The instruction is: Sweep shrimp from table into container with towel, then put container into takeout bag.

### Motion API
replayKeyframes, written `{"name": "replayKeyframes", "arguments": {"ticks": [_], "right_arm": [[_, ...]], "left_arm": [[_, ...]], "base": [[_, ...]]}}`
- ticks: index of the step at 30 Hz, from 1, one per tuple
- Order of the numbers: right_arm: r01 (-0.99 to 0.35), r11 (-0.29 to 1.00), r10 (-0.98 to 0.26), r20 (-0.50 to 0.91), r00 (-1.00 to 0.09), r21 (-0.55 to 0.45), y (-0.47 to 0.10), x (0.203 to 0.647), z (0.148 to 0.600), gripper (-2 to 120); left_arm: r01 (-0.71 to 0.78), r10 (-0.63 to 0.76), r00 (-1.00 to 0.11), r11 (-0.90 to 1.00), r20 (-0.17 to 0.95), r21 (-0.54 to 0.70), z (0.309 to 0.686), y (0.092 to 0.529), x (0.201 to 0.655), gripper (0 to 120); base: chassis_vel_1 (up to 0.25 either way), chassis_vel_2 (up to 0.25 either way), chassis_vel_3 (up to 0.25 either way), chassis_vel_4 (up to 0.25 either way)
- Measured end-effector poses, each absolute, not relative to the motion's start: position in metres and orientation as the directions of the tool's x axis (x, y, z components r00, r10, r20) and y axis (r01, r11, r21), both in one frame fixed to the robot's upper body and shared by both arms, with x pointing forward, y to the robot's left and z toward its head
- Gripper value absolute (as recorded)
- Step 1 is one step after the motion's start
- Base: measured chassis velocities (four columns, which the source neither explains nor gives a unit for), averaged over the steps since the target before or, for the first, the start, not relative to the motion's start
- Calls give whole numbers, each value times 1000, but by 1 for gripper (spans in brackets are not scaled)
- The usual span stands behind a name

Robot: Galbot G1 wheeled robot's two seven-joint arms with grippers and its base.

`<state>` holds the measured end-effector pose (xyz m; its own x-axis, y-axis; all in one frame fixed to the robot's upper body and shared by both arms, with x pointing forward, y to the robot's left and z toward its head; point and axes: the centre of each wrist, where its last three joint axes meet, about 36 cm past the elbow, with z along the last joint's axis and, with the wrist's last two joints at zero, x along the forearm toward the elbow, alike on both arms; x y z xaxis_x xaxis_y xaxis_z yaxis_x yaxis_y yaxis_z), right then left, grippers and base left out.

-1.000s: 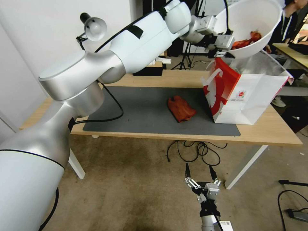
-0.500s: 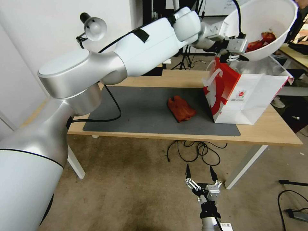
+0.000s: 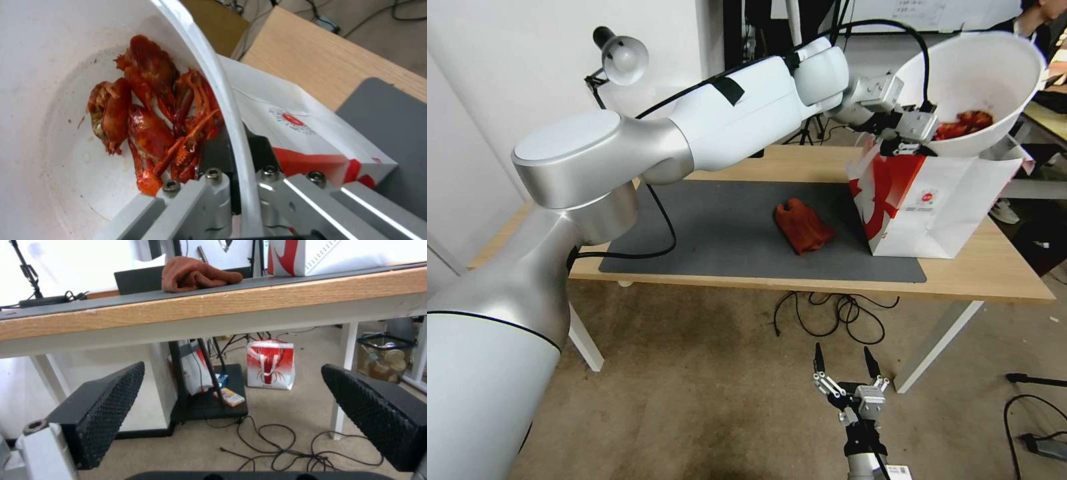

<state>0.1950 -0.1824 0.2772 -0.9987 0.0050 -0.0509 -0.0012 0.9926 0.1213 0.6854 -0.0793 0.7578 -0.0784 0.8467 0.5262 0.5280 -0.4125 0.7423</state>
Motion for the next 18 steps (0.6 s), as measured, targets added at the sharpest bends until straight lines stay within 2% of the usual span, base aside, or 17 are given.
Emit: {"name": "replayKeyframes", "arguments": {"ticks": [8, 11, 12, 15, 16, 18], "right_arm": [[-2, 993, 4, -54, -999, 120, -184, 195, 277, 100], [-3, 993, 4, -54, -999, 119, -184, 195, 276, 100], [-3, 993, 4, -54, -999, 119, -184, 195, 276, 100], [-4, 993, 3, -54, -999, 118, -185, 196, 276, 100], [-4, 993, 3, -54, -999, 118, -185, 196, 276, 100], [-3, 993, 3, -53, -999, 118, -185, 197, 275, 100]], "left_arm": [[520, 827, -77, -443, 556, 730, 761, -84, 680, 0], [518, 824, -87, -443, 561, 731, 761, -85, 679, 11], [518, 824, -87, -443, 561, 731, 761, -85, 679, 11], [515, 820, -101, -441, 563, 735, 768, -86, 676, 25], [515, 820, -101, -441, 563, 735, 768, -86, 676, 25], [515, 821, -104, -439, 561, 737, 769, -87, 675, 37]], "base": [[0, 0, 0, 0], [0, 0, 0, 0], [0, 0, 0, 0], [0, 0, 0, 0], [0, 0, 0, 0], [0, 0, 0, 0]]}}
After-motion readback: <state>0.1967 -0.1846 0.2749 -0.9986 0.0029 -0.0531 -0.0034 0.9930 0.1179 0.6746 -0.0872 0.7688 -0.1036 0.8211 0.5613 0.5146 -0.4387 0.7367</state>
